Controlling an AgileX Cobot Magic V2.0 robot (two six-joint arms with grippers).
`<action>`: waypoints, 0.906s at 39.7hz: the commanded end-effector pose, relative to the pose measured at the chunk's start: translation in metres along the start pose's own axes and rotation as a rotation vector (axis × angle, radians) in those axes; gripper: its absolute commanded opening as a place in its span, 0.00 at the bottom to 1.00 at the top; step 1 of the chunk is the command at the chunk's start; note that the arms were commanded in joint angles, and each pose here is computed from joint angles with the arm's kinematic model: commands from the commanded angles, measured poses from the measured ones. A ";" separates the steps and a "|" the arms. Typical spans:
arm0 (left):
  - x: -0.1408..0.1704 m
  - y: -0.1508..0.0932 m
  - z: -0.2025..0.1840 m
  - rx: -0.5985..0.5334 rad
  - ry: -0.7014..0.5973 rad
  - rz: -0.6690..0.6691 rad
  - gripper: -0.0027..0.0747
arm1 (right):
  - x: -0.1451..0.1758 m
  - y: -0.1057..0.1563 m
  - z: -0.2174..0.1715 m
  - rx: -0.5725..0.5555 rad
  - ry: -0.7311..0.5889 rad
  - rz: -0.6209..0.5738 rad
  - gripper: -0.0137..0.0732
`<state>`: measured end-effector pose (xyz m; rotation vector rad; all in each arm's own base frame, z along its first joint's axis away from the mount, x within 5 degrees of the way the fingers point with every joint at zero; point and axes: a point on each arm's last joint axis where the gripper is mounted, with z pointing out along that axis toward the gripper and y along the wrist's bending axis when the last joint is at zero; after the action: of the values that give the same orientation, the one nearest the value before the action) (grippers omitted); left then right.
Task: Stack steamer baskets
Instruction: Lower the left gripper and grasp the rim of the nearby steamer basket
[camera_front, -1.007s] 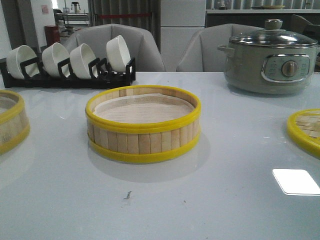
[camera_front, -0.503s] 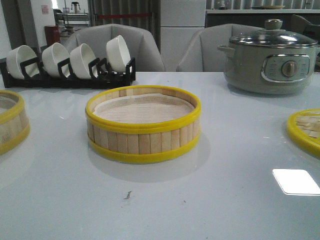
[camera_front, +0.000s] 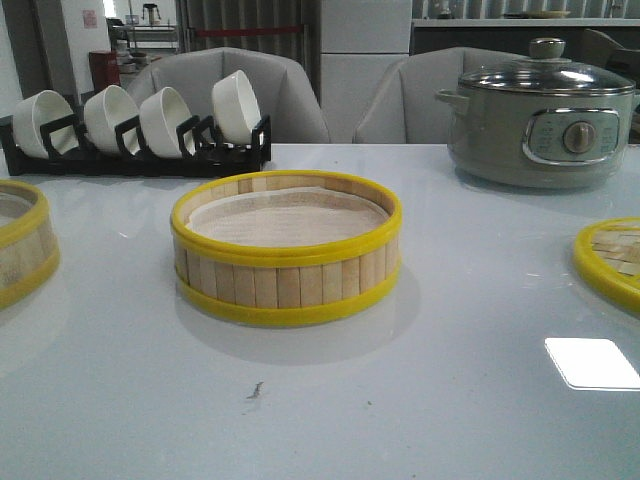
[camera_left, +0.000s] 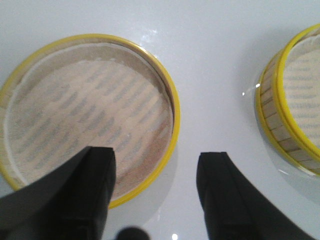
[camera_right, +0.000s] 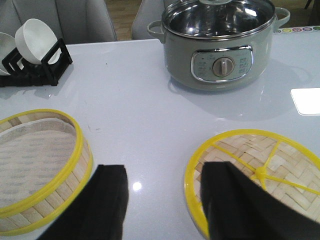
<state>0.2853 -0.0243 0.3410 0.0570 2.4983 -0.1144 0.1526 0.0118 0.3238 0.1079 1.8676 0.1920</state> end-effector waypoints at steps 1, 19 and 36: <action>-0.015 -0.010 0.003 0.029 -0.086 0.017 0.61 | -0.020 0.004 -0.005 -0.018 -0.127 -0.020 0.67; -0.016 -0.017 0.086 0.034 0.027 0.032 0.60 | -0.019 0.003 -0.005 -0.015 -0.111 -0.020 0.67; -0.004 -0.015 0.143 0.023 0.131 0.026 0.60 | -0.018 0.003 -0.004 -0.014 -0.106 -0.020 0.67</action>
<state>0.3661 -0.0496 0.2093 0.1142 2.7297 -0.1152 0.1524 0.0118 0.3231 0.1082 1.8756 0.1915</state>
